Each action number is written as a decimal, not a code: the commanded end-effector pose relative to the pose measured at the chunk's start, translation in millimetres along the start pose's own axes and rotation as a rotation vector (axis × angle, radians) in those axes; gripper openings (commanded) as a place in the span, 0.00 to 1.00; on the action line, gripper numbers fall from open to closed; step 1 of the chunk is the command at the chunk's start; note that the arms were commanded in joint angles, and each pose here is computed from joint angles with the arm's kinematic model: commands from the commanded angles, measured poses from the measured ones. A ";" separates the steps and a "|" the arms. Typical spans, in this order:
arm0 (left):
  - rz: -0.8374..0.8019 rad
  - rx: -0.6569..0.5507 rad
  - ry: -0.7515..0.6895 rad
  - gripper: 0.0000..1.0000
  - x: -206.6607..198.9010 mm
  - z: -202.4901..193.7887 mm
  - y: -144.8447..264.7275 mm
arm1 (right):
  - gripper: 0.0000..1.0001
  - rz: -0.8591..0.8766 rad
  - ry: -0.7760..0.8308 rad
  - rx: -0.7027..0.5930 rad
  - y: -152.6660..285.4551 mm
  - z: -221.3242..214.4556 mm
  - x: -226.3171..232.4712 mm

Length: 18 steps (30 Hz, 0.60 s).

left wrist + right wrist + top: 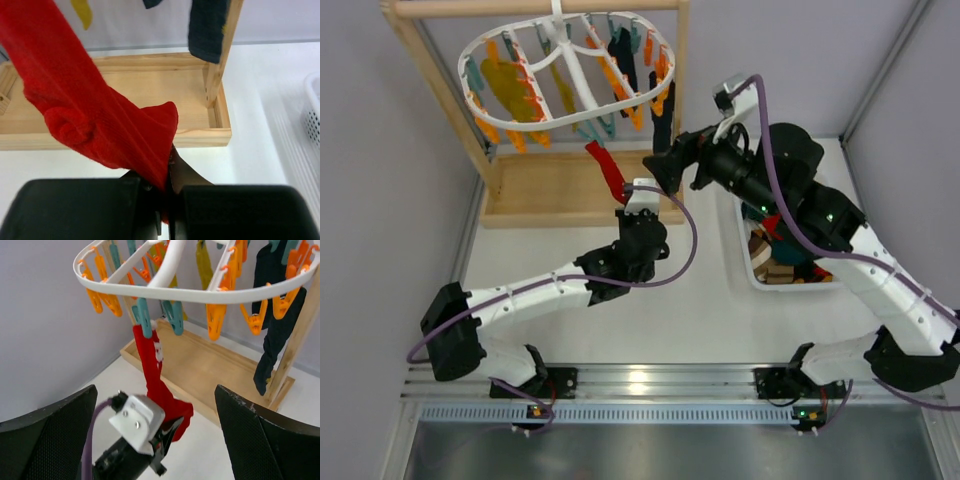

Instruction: Remove the socks clipped to the hanger

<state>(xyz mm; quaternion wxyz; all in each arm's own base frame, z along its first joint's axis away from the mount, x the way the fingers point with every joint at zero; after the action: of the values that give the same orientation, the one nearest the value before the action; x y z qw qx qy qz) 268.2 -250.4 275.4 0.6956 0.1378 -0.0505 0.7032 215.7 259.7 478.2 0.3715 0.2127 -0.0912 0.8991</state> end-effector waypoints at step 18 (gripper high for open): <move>-0.044 -0.023 0.002 0.00 -17.8 4.1 10.8 | 0.75 -0.307 0.412 0.022 -128.9 -11.5 2.3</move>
<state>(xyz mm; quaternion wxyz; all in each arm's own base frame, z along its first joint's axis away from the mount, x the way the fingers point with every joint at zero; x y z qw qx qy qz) 259.7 -261.1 270.6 0.7044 0.1450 -0.0568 0.6925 297.8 370.3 433.6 0.4726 0.0830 0.0757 0.8741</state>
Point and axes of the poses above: each gripper's point midway between its finger pads, its own y axis back along the fingers, its own x axis along the line the jaws close on, z = x × y, the point moved 5 cm from there along y, back along the fingers, and after that the axes turned 15 degrees about -y, right-handed, at the moved point
